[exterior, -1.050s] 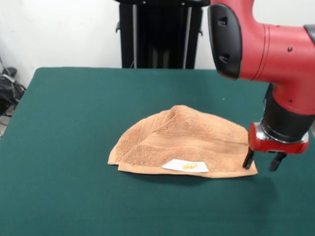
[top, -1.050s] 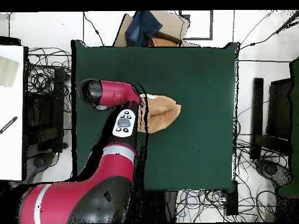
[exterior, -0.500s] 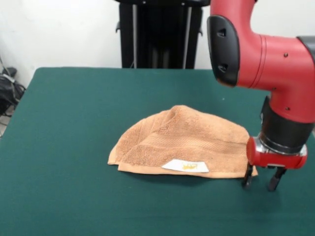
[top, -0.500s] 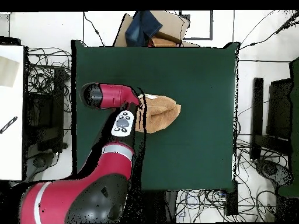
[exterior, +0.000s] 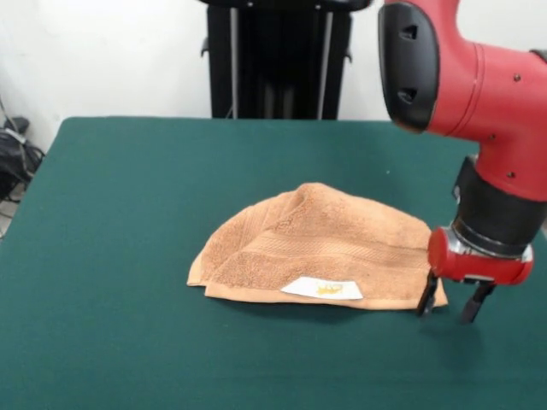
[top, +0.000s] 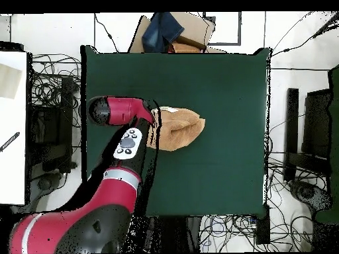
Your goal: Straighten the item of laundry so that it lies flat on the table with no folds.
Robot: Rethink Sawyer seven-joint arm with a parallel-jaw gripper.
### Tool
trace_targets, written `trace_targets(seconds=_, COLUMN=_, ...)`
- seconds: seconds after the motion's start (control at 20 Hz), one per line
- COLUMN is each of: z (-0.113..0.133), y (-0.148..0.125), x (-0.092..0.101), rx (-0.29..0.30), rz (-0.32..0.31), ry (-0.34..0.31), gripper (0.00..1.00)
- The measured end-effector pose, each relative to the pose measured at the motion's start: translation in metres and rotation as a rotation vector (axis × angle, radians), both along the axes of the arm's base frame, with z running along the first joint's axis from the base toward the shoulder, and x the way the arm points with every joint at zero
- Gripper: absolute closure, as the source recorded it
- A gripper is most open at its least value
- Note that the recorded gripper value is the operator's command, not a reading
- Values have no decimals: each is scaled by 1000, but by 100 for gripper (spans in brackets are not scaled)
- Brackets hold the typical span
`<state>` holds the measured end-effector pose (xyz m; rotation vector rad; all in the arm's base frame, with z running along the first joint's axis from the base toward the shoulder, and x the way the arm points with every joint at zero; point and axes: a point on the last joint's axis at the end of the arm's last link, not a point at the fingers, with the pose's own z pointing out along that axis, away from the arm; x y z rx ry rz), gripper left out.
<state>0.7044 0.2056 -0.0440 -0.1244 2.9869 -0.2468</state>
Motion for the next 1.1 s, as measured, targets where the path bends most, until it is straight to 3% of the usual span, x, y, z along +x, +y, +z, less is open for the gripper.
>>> trace_targets(seconds=0.6, z=35, y=-9, x=15, rx=-6, rz=-13, ry=-44, gripper=0)
trace_targets(seconds=1.1, z=43, y=-12, x=14, rx=-40, rz=-1, ry=-54, gripper=0)
